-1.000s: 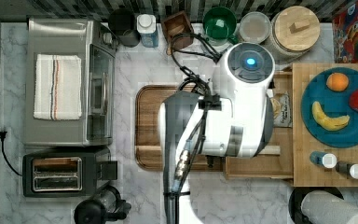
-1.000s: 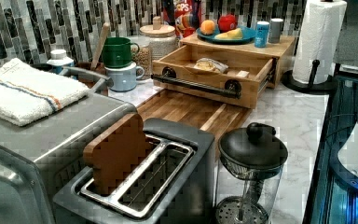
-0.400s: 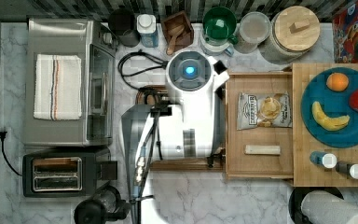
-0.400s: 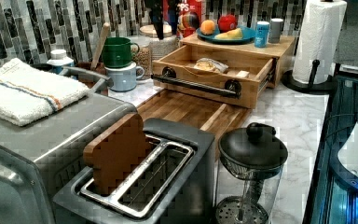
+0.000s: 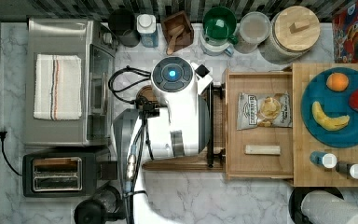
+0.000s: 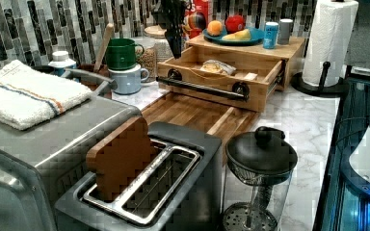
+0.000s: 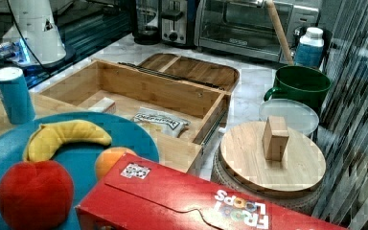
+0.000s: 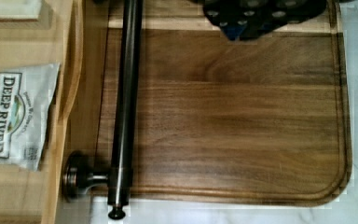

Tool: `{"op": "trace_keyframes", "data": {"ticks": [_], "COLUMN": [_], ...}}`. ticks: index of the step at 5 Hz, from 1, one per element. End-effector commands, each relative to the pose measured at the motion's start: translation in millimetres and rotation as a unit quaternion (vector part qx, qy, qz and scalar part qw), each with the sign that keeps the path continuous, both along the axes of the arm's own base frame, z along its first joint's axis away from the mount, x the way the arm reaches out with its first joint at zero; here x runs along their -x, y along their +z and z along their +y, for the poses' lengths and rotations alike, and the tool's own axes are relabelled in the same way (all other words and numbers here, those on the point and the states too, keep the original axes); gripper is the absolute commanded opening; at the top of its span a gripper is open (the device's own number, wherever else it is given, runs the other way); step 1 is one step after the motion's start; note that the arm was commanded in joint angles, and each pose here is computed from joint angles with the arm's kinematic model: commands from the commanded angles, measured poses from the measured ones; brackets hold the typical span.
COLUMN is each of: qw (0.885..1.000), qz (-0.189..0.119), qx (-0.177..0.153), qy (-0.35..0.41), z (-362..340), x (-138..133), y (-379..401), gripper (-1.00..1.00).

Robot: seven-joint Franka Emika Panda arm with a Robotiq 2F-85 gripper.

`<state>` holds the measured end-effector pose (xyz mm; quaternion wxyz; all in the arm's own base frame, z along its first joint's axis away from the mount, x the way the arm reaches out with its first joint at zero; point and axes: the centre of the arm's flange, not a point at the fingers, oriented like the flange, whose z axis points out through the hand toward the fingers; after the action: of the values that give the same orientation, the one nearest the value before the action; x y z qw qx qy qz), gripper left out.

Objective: Close the drawer.

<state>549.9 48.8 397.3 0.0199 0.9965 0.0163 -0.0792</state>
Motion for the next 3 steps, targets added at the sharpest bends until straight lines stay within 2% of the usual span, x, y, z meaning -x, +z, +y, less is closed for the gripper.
{"op": "trace_keyframes", "data": {"ticks": [1,3], "qw": [0.999,0.998], "qz": [-0.006,-0.031], "qx": [-0.002,-0.013], "qy": [0.039,0.058], "z": [2,-8], "x": [-19,-15], "y": [-64,-91], "gripper": [-1.0,-1.0]}}
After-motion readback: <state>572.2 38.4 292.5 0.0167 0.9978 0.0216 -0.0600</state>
